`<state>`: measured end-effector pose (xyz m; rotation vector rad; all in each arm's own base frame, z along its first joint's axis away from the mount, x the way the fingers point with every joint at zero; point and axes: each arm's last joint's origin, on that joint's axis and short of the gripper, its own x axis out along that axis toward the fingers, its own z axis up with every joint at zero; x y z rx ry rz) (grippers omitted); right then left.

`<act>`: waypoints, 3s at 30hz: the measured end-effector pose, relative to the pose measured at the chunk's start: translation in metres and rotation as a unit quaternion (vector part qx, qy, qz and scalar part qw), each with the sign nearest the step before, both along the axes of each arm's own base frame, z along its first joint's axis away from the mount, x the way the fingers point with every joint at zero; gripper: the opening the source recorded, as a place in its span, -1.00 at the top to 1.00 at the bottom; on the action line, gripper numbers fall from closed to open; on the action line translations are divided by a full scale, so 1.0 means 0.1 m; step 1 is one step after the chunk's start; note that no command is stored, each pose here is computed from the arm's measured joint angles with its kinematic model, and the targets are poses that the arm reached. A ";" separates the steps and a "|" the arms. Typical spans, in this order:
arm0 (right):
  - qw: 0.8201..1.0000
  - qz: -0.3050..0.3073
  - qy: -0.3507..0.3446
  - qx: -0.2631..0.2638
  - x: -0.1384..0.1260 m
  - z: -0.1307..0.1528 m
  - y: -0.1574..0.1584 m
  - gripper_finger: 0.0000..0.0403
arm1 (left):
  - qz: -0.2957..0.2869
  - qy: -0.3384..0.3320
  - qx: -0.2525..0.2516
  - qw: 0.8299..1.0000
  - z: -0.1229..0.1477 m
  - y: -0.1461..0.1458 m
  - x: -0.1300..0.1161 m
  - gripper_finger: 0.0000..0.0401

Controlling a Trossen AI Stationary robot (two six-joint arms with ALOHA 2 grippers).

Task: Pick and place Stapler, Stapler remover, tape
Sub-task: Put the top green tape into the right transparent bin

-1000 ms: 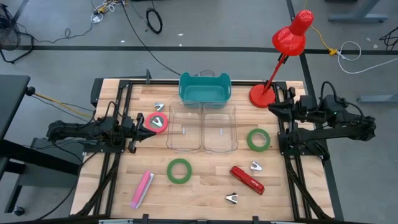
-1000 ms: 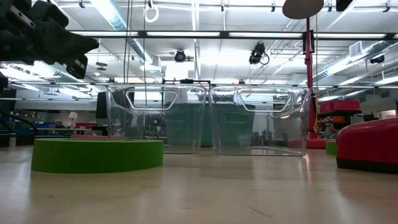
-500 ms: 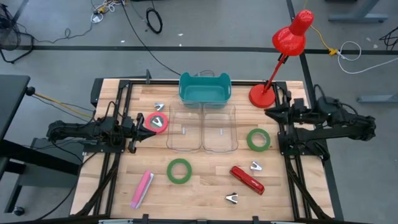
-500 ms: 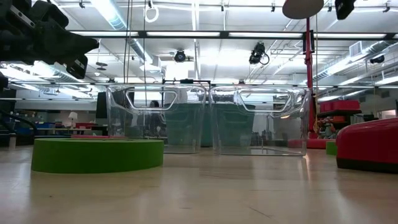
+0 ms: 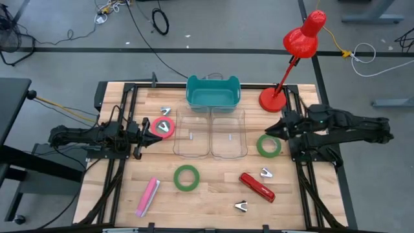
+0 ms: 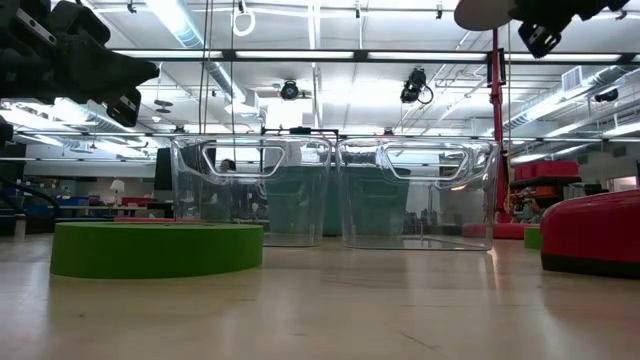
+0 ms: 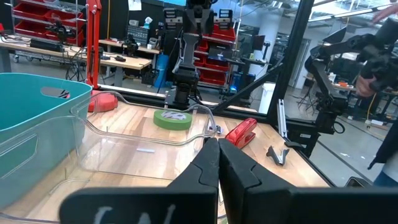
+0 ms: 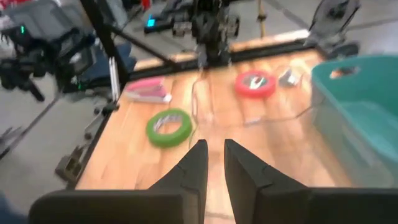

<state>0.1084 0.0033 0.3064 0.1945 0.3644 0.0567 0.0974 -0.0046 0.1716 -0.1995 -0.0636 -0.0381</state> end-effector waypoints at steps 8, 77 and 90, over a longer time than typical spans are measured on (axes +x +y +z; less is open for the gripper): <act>0.994 0.004 0.113 -0.003 0.04 -0.20 0.00 0.72 | 0.000 0.000 0.000 1.000 0.00 0.00 0.00 0.99; 0.880 0.097 0.464 -0.005 0.34 -0.80 0.45 0.72 | 0.000 0.000 0.000 1.000 0.00 0.00 0.00 0.99; 0.885 0.080 0.455 -0.063 0.29 -0.97 0.55 0.17 | 0.000 0.000 0.000 1.000 0.00 0.00 0.00 0.99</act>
